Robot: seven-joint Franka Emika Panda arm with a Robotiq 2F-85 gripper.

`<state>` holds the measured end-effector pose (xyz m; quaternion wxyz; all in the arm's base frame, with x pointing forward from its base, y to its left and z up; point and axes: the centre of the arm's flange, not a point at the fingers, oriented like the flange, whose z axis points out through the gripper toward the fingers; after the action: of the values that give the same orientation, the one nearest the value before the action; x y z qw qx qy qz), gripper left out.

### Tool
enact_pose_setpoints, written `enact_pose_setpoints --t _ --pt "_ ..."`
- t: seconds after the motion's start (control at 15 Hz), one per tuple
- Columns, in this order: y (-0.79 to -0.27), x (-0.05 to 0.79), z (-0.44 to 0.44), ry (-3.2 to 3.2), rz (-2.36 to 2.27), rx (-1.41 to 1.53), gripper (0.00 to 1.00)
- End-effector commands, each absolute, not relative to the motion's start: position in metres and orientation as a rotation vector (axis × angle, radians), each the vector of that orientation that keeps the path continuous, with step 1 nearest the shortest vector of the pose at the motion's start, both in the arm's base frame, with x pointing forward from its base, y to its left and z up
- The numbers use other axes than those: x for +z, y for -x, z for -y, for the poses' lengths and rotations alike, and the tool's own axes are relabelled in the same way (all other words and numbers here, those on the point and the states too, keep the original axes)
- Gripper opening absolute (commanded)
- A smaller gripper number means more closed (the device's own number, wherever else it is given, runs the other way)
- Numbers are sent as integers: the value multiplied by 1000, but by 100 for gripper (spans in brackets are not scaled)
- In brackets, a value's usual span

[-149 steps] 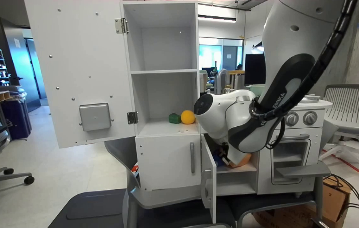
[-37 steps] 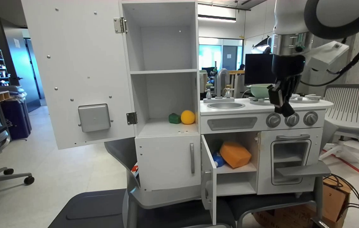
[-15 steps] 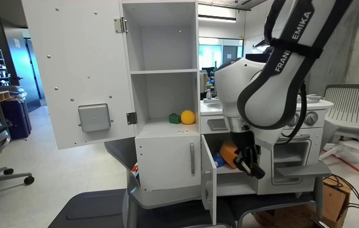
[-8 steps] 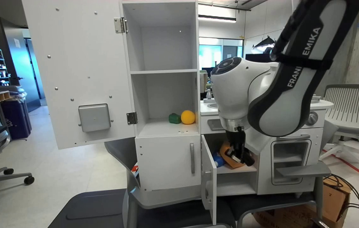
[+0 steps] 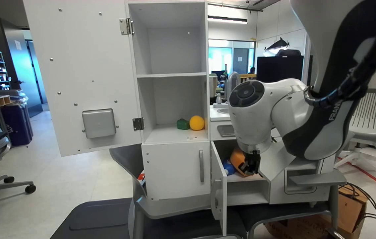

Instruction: Put the sponge and bottle in the open cabinet and then close the cabinet door

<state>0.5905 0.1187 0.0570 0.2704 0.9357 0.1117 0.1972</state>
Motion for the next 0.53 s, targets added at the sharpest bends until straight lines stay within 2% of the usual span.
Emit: enact_pose_setpoints --t 0.0,0.47 --pt "-597 29 -116 -2481 -250 627 9" --pt "-641 12 -116 -2406 -219 733 9"
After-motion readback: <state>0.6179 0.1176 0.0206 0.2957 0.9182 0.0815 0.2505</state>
